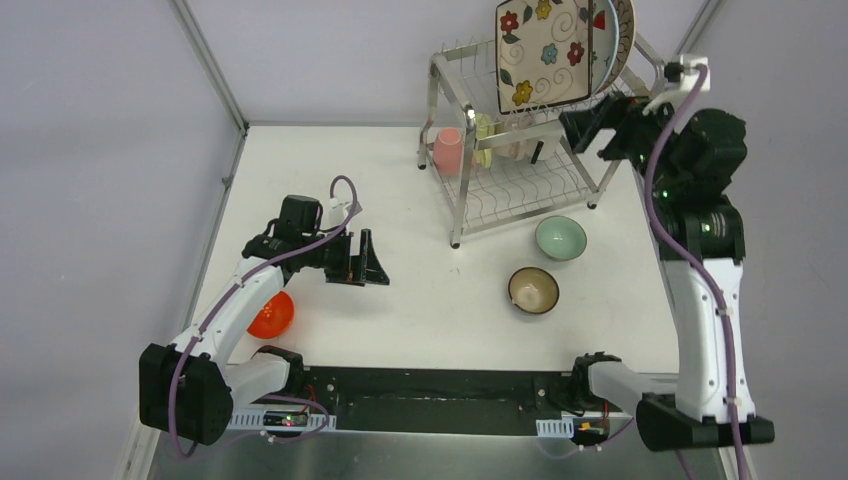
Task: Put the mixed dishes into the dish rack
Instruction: Insert the plate into the dish rack, then insert the bowl at the center of the board.
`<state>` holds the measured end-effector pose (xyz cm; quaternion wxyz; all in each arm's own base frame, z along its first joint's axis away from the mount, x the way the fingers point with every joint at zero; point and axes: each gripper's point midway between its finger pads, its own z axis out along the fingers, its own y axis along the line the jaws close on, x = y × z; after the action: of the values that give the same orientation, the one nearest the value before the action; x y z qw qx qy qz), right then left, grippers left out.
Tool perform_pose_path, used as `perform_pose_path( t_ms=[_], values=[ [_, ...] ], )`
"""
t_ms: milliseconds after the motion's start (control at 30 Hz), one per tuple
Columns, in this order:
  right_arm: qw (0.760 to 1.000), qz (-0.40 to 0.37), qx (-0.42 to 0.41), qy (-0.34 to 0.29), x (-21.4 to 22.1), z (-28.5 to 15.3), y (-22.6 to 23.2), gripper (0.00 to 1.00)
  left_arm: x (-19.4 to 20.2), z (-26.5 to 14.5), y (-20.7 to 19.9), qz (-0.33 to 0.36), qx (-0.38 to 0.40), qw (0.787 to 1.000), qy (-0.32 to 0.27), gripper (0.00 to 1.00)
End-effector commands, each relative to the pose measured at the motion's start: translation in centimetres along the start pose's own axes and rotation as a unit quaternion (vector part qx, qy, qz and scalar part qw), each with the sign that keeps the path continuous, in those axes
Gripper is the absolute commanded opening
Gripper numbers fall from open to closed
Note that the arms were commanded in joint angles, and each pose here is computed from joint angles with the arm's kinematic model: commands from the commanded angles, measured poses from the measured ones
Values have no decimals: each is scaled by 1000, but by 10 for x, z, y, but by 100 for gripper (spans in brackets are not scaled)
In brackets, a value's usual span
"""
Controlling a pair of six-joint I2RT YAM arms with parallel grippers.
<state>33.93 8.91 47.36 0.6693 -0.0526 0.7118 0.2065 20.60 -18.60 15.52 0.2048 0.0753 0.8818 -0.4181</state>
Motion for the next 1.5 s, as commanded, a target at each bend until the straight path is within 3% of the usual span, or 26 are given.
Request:
perform_pose_path(
  t_ms=[0,100,367,533,700,767,867,1033,1233,1467],
  values=[
    [996,83,12,7,19,-49,13,100,-17,-11,-10,24,-2,999,-36,89],
    [986,156,57,22,50,-69,4,100,-26,-15,-17,26,2,998,-49,99],
    [939,274,161,131,159,-102,-18,100,-58,-24,-37,56,13,995,-83,99],
    [878,297,286,244,230,-127,-47,100,-73,-31,-39,87,-7,990,-111,99],
    [816,303,392,300,268,-147,-70,100,-73,-35,-20,96,-55,985,-132,99],
    [801,307,410,309,279,-151,-74,100,-71,-36,-9,79,-81,984,-140,99],
    [801,318,408,301,288,-147,-75,99,-71,-43,9,48,-136,977,-158,99],
    [805,315,447,228,292,-141,-101,95,-70,-48,20,31,-169,970,-172,99],
    [816,340,427,190,297,-112,-106,92,-66,-43,15,41,-146,976,-157,96],
    [806,364,428,189,315,-83,-119,93,-66,-42,10,48,-134,977,-156,94]
  ],
)
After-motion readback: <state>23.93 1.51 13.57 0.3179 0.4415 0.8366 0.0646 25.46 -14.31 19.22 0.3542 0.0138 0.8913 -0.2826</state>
